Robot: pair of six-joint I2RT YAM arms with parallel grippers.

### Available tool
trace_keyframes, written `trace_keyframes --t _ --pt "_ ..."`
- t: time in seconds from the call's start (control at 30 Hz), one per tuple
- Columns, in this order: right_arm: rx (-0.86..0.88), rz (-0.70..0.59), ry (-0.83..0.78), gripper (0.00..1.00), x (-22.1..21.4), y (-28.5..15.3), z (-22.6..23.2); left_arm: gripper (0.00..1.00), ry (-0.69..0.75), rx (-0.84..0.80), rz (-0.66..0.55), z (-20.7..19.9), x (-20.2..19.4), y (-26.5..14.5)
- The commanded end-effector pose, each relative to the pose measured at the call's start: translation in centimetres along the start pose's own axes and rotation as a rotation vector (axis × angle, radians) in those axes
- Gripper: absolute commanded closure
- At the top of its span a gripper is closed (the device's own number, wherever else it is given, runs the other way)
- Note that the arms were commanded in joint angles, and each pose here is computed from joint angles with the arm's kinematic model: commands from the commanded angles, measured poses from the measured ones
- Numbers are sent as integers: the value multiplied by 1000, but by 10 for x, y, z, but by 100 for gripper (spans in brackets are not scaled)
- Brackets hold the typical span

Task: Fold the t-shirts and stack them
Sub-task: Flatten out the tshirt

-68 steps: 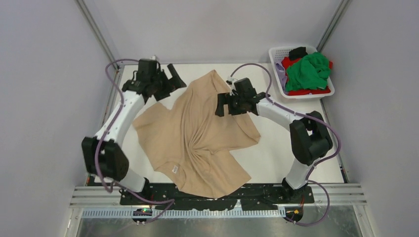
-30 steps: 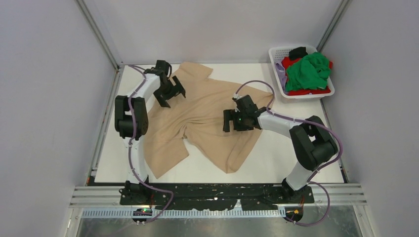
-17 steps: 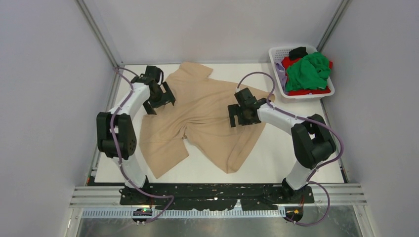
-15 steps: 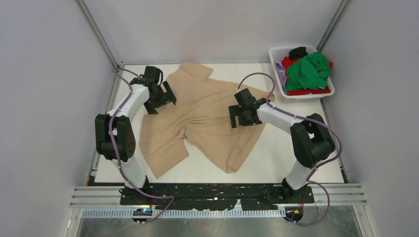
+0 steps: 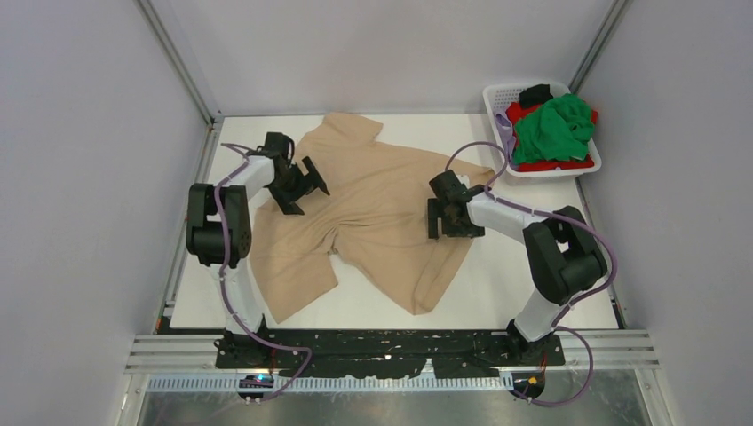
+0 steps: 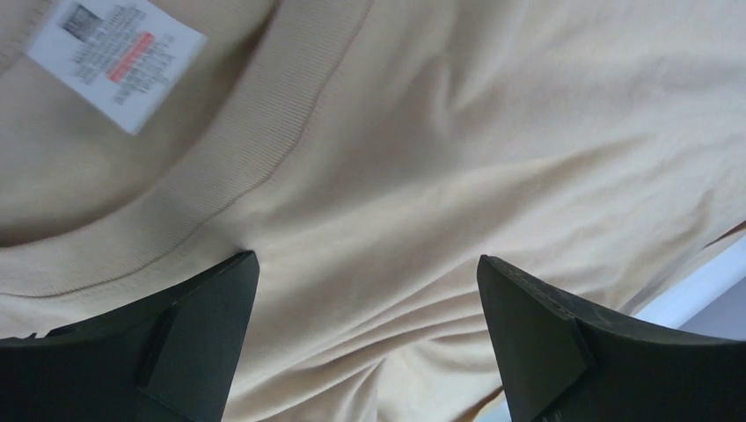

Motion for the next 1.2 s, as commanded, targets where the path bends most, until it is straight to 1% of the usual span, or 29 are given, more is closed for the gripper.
trace_keyframes --t 0.0,0.13,0.23,0.27,0.3,0.4,0.43,0.53,0.57,0.73,0.83,0.87,0.93,0.97,1.07,1.17 --pt "-82 51 46 4 -22 -1 -23 0 -31 -14 -32 9 11 -9" --pt "-146 74 102 5 -43 -9 -44 0 -62 -44 -35 14 13 -14" --pt "-172 105 151 4 -66 -12 -60 0 -69 -34 -49 16 15 -19" --pt "-177 92 176 5 -68 -16 -65 0 -71 -28 -52 17 15 -20" --pt "-192 116 200 5 -79 -15 -73 0 -74 -25 -56 18 16 -21" --pt "-226 118 266 4 -93 -19 -92 0 -86 -6 -73 24 18 -24" --pt "-240 135 303 5 -100 -18 -100 0 -92 2 -80 27 20 -24" --pt "-234 128 389 5 -107 -21 -115 1 -96 27 -82 32 20 -26" --pt "-251 136 432 4 -111 -21 -124 1 -113 26 -90 38 27 -28" --pt "-311 153 609 5 -126 -30 -158 1 -130 48 -123 48 33 -36" --pt "-298 101 667 5 -123 -39 -164 1 -130 49 -132 50 35 -40" --pt "-284 68 670 5 -118 -41 -166 1 -130 43 -135 50 36 -41" --pt "-211 -44 653 5 -102 -48 -164 1 -125 34 -142 47 37 -44" --pt "-144 -106 628 4 -94 -54 -159 1 -125 30 -147 46 37 -46" --pt "-35 -247 572 4 -69 -66 -150 1 -112 8 -161 41 38 -53" --pt "9 -289 491 5 -54 -74 -135 1 -91 -18 -188 35 37 -66"
Point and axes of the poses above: each gripper's point midway between its finger pads, its own y axis out along the fingers, its own z axis along the line the jaws close on, x = y × z, the point moved 5 cm from there along -y, back along the fingers, and after that the axes turned 15 degrees about -y, right-handed, at the moved point
